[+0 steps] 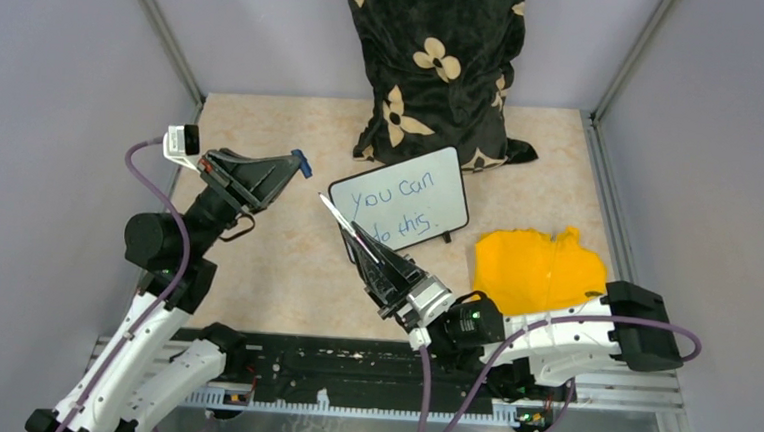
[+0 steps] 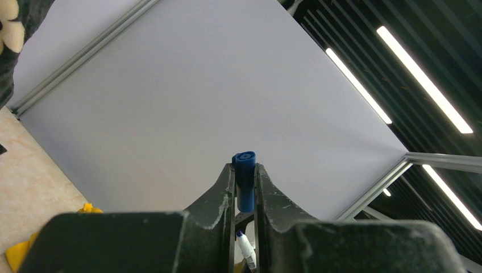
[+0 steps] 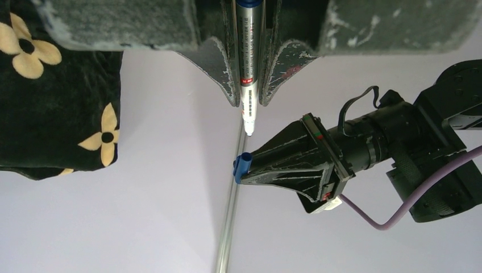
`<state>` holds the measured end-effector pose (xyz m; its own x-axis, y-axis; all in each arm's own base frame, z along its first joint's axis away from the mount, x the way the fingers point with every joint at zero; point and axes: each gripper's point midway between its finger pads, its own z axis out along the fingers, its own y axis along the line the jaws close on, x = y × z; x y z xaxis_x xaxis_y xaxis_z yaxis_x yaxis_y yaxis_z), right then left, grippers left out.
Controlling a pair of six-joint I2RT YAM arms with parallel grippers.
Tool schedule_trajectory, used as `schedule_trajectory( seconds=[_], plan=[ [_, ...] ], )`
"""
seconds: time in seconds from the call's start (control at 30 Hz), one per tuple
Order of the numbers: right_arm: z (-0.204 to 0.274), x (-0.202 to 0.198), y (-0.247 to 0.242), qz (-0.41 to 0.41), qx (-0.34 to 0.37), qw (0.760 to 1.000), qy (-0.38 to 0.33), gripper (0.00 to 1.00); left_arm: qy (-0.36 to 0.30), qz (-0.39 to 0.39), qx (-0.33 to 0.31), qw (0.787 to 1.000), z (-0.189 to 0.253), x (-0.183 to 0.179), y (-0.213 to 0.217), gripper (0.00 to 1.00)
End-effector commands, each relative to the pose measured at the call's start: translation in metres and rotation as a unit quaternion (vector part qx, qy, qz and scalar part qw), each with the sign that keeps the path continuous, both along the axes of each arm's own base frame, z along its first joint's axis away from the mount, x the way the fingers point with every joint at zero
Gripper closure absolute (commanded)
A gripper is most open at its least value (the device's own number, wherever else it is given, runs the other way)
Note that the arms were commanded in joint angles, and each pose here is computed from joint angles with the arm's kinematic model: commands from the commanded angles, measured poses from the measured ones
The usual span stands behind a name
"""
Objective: Write a sentence on the whiteboard
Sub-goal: Close the whiteboard marker at the center of the board.
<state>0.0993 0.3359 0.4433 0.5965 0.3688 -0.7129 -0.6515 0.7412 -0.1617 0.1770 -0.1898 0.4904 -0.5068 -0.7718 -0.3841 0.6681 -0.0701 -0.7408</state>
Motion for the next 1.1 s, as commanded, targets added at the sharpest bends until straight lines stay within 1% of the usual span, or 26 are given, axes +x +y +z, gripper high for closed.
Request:
schedule_trajectory(
  seconds=[0.0,0.37,0.77,1.07],
  plan=[
    [0.027,-0.007,-0.005,0.020,0.046,0.999,-0.004,1.00,-0.027,-0.004,-0.007,1.000,0.018,-0.014,0.004,1.00],
    [0.029,-0.007,-0.005,0.017,0.055,0.998,-0.005,1.00,-0.006,-0.021,-0.009,1.000,0.008,-0.015,0.002,1.00],
    [0.030,-0.007,-0.006,0.015,0.059,0.998,-0.006,1.00,-0.004,-0.043,0.007,0.999,0.000,-0.018,-0.005,1.00],
    [0.030,-0.007,-0.007,0.016,0.059,0.998,-0.005,1.00,0.003,-0.043,0.007,0.999,-0.005,-0.016,-0.006,1.00]
  ],
)
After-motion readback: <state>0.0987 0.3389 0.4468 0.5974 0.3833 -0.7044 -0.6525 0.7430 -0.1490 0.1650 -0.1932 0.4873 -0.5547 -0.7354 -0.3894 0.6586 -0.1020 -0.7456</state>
